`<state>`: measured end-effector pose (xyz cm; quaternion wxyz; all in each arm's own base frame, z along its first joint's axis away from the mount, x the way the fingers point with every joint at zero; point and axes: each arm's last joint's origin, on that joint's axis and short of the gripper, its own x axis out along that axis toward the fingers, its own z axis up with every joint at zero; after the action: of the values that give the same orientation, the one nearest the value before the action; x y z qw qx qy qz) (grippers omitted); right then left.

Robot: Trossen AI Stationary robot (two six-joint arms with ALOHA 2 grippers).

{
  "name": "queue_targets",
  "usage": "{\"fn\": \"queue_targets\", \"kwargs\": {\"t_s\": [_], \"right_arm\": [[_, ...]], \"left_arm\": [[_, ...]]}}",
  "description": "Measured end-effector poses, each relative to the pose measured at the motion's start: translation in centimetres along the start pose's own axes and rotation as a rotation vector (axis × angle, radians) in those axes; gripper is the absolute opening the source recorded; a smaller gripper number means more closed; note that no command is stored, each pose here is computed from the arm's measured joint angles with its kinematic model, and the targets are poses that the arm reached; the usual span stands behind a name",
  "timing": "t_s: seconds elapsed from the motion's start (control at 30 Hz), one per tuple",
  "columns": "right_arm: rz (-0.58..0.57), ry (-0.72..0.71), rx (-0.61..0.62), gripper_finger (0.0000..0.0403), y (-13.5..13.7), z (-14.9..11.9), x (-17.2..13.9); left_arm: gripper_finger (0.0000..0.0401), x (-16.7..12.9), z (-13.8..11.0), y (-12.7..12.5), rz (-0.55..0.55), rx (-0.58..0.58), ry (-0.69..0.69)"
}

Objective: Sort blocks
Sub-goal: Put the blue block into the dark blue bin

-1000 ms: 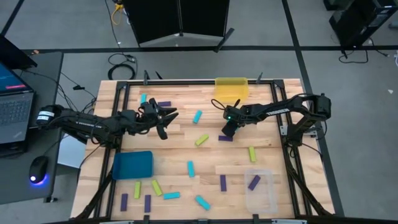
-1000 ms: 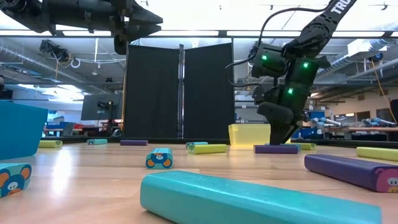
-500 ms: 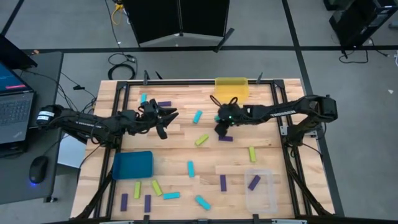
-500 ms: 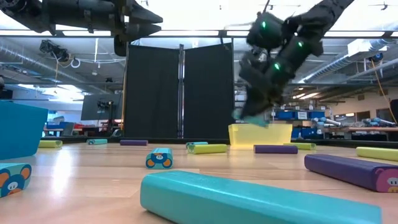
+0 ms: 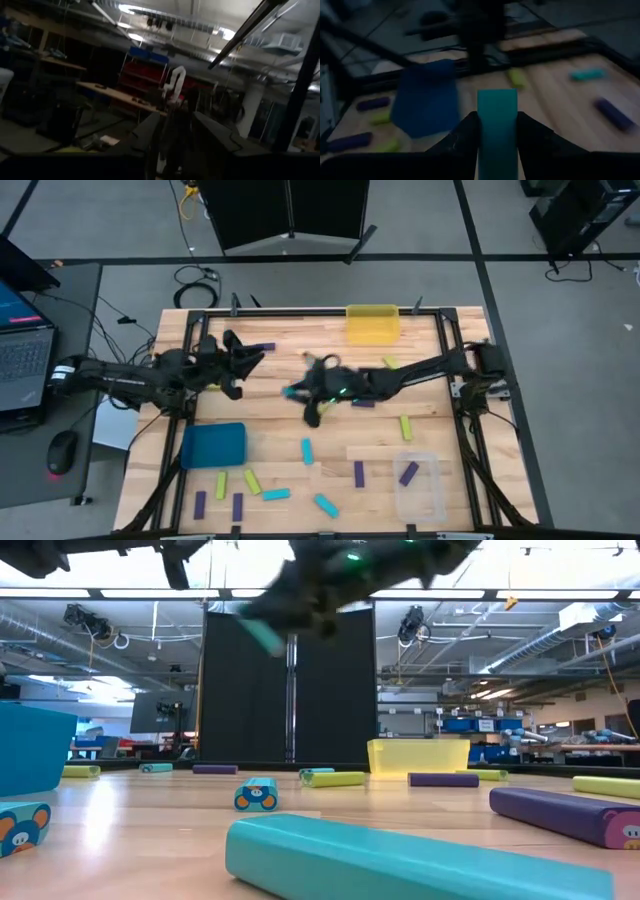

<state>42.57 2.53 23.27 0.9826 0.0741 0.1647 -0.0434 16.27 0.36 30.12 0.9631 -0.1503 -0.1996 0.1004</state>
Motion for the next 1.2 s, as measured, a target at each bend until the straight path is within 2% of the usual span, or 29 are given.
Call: {"fn": "queue_targets", "kwargs": {"t_s": [0.2,0.27,0.47,0.6,0.77,1.03,1.1,1.2], "right_arm": [[0.137,-0.085,-0.124,0.0115,4.4,1.8,5.4],[0.165,-0.093,-0.148,0.0115,5.2,1.7,7.2],[0.262,-0.134,-0.150,0.0115,6.5,1.1,11.9],[0.326,-0.133,-0.145,0.0115,7.2,-0.5,14.8],[0.369,-0.161,-0.179,0.0115,8.1,-1.9,17.2],[0.377,-0.080,-0.186,0.0116,8.0,-3.6,18.6],[0.379,-0.082,-0.187,0.0137,8.0,-3.4,18.5],[0.378,-0.080,-0.186,0.0201,7.9,-3.4,18.5]], "left_arm": [[0.0119,-0.8,1.4,-0.2,-0.064,-0.044,-0.058],[0.0119,-1.0,1.6,-0.3,-0.083,-0.066,-0.069],[0.0119,-1.1,1.7,-0.4,-0.110,-0.086,-0.070],[0.0119,-1.1,1.7,-0.4,-0.110,-0.095,-0.068],[0.0119,-1.1,1.7,-0.4,-0.109,-0.098,-0.068],[0.0119,-1.1,1.7,-0.4,-0.109,-0.099,-0.067],[0.0119,-1.1,1.7,-0.4,-0.108,-0.098,-0.066],[0.0119,-1.1,1.7,-0.4,-0.107,-0.096,-0.064]]}}
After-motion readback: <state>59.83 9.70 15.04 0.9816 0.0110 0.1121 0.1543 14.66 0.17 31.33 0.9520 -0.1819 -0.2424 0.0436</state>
